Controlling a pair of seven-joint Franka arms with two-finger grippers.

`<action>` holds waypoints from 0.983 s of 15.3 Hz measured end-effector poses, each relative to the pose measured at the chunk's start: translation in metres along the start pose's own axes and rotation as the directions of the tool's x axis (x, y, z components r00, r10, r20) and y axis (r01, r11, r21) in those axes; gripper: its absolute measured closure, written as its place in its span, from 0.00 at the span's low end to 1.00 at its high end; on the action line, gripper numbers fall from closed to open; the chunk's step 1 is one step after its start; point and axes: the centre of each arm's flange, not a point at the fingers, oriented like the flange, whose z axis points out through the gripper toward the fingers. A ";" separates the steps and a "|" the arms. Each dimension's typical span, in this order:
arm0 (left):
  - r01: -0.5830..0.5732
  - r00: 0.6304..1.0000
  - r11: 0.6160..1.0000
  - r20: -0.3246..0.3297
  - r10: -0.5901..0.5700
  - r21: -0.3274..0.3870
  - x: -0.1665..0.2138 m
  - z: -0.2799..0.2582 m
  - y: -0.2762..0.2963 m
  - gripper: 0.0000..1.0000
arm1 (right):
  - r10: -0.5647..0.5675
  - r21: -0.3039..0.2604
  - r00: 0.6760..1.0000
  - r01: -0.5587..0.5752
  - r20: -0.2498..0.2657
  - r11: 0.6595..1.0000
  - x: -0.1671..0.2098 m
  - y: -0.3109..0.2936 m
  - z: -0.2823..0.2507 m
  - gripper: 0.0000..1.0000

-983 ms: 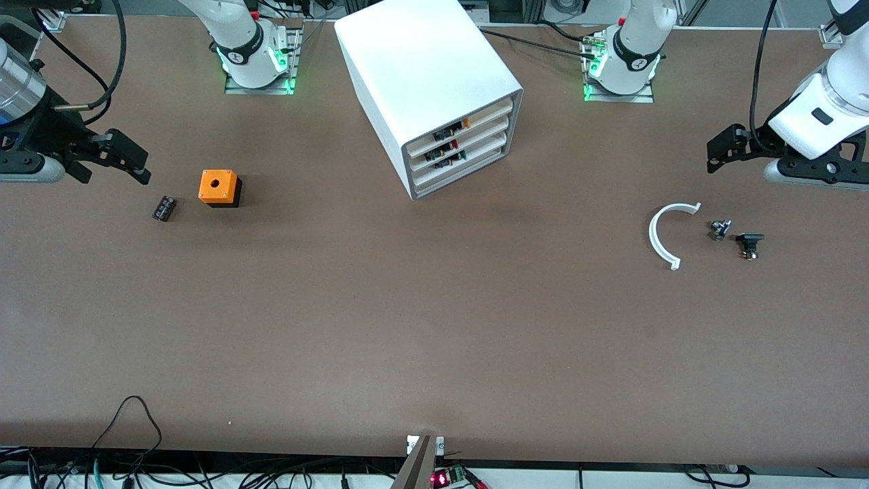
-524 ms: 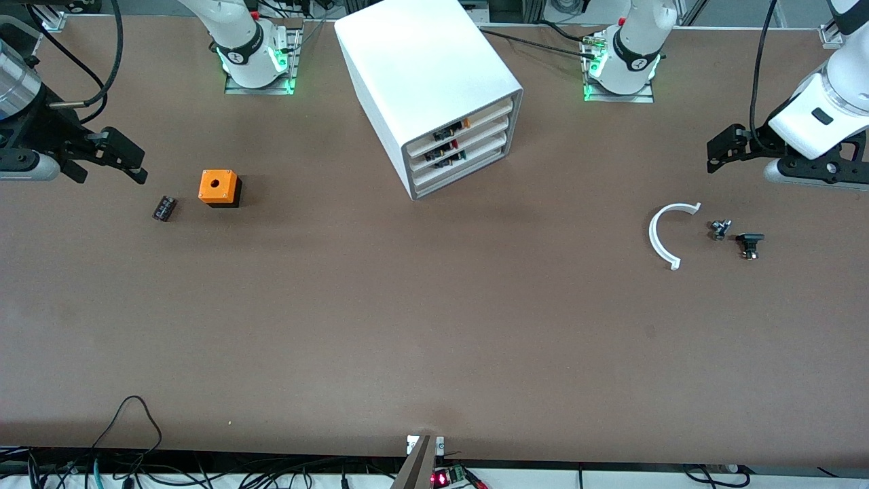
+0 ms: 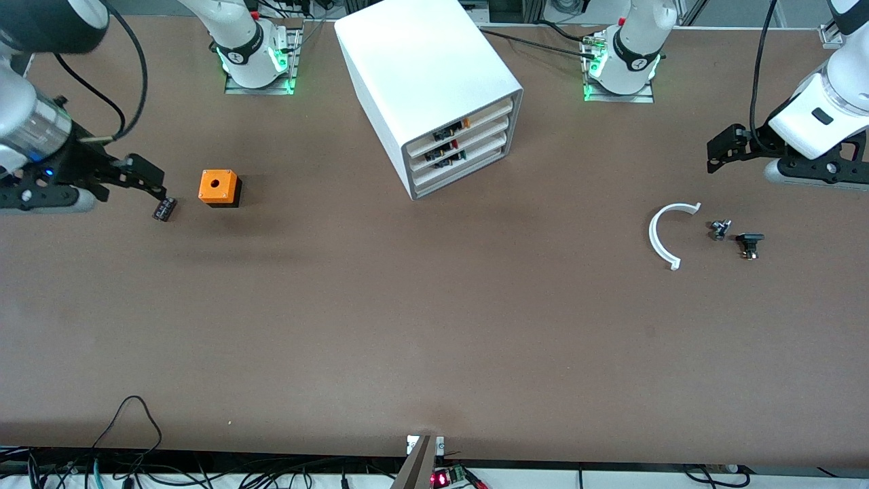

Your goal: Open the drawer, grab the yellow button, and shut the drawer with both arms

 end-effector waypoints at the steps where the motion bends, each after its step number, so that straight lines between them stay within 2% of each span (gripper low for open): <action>1: 0.000 1.000 1.000 0.000 0.000 0.000 0.000 0.000 0.000 0.00 | -0.003 0.000 1.000 0.003 0.015 1.000 0.003 -0.002 0.009 0.00; 6: -0.001 1.000 1.000 0.001 0.001 -0.001 0.000 0.000 0.001 0.00 | -0.014 -0.001 0.997 0.014 0.069 1.000 0.015 -0.009 0.045 0.00; 15: -0.032 0.999 0.999 0.031 0.032 -0.006 0.001 0.007 0.018 0.00 | -0.031 -0.003 0.996 0.031 0.086 1.000 0.030 -0.061 0.090 0.00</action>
